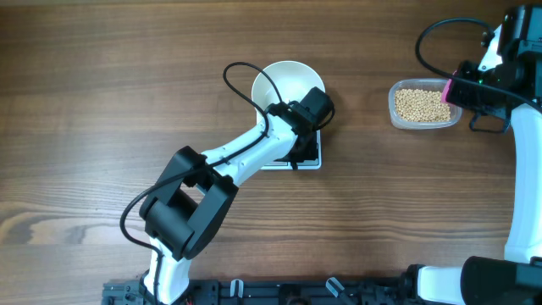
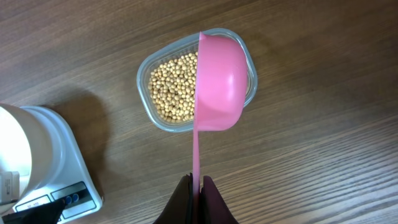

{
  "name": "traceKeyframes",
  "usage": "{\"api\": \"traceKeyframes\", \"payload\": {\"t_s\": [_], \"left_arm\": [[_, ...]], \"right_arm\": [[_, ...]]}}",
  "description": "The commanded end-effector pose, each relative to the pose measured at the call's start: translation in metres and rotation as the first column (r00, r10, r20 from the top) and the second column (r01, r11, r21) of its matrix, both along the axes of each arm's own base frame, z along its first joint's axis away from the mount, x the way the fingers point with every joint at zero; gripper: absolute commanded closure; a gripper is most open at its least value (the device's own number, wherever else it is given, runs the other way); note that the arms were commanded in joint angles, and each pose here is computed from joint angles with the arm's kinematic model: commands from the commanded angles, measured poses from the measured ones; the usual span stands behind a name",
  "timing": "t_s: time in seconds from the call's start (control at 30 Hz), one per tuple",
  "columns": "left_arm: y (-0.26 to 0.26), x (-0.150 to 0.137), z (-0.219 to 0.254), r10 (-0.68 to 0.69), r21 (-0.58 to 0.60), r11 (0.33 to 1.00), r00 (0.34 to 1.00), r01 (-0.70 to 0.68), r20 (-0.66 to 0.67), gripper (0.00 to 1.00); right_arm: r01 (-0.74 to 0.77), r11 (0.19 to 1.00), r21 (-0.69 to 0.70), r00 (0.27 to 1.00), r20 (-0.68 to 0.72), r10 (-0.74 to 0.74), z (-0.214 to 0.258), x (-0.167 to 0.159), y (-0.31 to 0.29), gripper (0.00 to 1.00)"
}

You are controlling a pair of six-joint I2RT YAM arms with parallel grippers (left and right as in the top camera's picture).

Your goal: Scoop item into bowl and weigh 150g on scale

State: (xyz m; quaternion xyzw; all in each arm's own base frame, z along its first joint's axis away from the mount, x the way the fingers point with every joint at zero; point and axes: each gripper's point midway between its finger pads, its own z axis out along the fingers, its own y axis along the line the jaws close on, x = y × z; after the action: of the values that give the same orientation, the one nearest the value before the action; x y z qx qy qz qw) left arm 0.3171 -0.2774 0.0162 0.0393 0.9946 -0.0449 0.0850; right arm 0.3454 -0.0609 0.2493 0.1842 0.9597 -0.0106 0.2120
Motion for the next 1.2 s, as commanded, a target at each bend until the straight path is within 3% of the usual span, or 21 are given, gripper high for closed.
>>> {"api": "traceKeyframes", "payload": {"t_s": [0.0, 1.17], "left_arm": [[0.004, -0.003, -0.016, -0.004, 0.029, 1.000, 1.000, 0.005, -0.021, 0.96], [0.002, -0.010, -0.030, -0.005, 0.024, 1.000, 0.998, 0.007, -0.070, 0.96]], "right_arm": [[-0.014, 1.000, 0.003, 1.000, -0.012, 0.014, -0.005, 0.002, 0.001, 0.96], [-0.017, 1.000, 0.002, 1.000, -0.013, 0.017, -0.006, 0.001, 0.001, 0.96]]}}
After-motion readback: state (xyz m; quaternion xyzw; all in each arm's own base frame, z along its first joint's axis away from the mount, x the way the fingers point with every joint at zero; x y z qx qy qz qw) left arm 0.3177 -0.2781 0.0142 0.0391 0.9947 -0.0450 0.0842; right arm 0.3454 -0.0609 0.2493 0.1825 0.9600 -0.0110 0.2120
